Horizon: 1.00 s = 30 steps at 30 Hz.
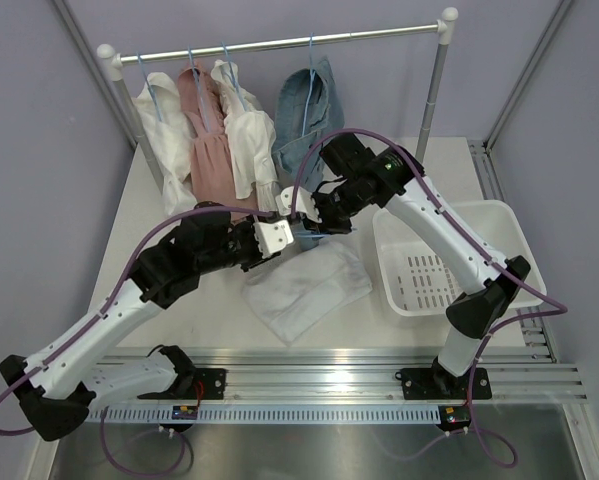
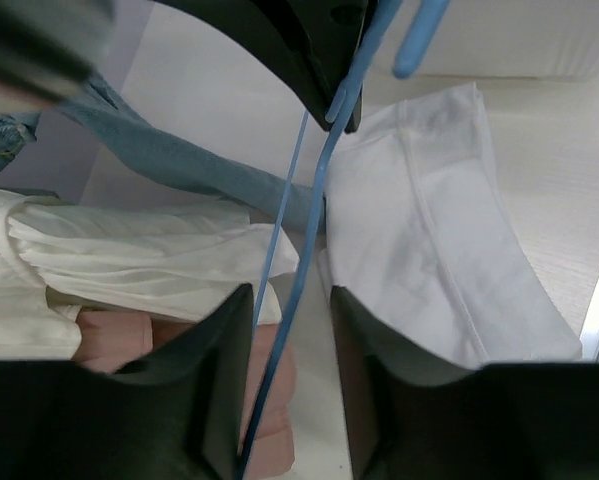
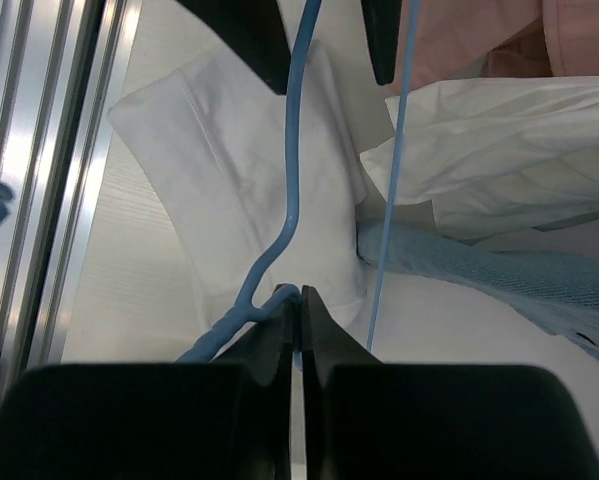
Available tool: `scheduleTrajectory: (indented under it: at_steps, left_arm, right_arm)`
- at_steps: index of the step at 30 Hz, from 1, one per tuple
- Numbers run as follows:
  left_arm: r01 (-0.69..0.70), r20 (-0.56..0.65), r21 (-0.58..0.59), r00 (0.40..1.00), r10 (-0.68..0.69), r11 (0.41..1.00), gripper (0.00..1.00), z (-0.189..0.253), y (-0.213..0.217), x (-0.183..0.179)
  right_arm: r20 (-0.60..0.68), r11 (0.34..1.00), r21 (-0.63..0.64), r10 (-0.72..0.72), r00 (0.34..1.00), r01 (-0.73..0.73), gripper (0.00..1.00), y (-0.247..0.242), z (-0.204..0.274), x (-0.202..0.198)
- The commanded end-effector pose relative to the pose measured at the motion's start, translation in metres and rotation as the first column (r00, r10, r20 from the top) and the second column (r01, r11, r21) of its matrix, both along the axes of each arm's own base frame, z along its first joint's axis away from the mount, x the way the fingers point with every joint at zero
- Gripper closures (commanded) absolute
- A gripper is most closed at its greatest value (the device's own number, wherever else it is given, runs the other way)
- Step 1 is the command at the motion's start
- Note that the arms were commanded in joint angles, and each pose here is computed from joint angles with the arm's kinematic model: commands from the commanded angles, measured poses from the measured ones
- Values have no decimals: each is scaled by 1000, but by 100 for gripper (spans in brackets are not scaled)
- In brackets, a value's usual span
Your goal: Remove the skirt from the hanger
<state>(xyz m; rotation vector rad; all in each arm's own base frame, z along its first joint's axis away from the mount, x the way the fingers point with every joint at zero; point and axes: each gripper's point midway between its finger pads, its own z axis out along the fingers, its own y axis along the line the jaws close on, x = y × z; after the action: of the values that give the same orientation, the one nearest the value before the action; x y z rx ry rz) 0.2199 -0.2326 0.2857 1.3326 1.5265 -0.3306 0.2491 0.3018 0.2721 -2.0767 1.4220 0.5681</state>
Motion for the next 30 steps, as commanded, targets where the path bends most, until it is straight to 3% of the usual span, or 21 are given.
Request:
scheduleTrajectory:
  at_steps: [1, 2, 6, 9, 12, 17, 20, 24, 27, 30]
  left_arm:
    - [0, 78, -20, 997, 2, 1000, 67, 19, -2, 7]
    - [0, 77, -17, 997, 1, 1000, 79, 18, -1, 6]
    - [1, 63, -6, 998, -1, 1000, 100, 10, 3, 2]
    - [8, 51, -19, 999, -7, 1000, 100, 9, 5, -5]
    - [14, 40, -42, 999, -13, 999, 100, 8, 10, -14]
    - [-1, 4, -104, 1000, 1, 995, 100, 5, 18, -29]
    - [-20, -20, -157, 1000, 17, 987, 100, 5, 24, -39]
    - [-38, -52, -235, 998, 27, 971, 100, 4, 30, -52]
    - [-33, -70, -308, 997, 12, 951, 100, 7, 29, -61]
    - [-30, -98, -359, 995, -6, 933, 100, 10, 27, -68]
  right_arm:
    - [-193, 992, -117, 27, 981, -50, 99, -41, 2, -64]
    - [-199, 993, -111, 27, 980, -50, 99, -40, 3, -65]
    - [-209, 994, -91, 36, 977, -56, 99, -37, 6, -67]
    - [-216, 995, -84, 36, 976, -55, 98, -36, 8, -68]
    - [-229, 996, -64, 43, 973, -59, 87, -33, 11, -71]
    - [-251, 998, -31, 43, 967, -52, 52, -27, 11, -73]
    - [-236, 999, 0, 51, 970, -52, 38, -24, 12, -72]
    - [-155, 989, 102, 123, 980, -108, 28, -25, 23, -74]
    - [-62, 964, 212, 177, 982, -160, 24, -25, 34, -70]
    - [-33, 951, 240, 207, 978, -193, 24, -26, 33, -71]
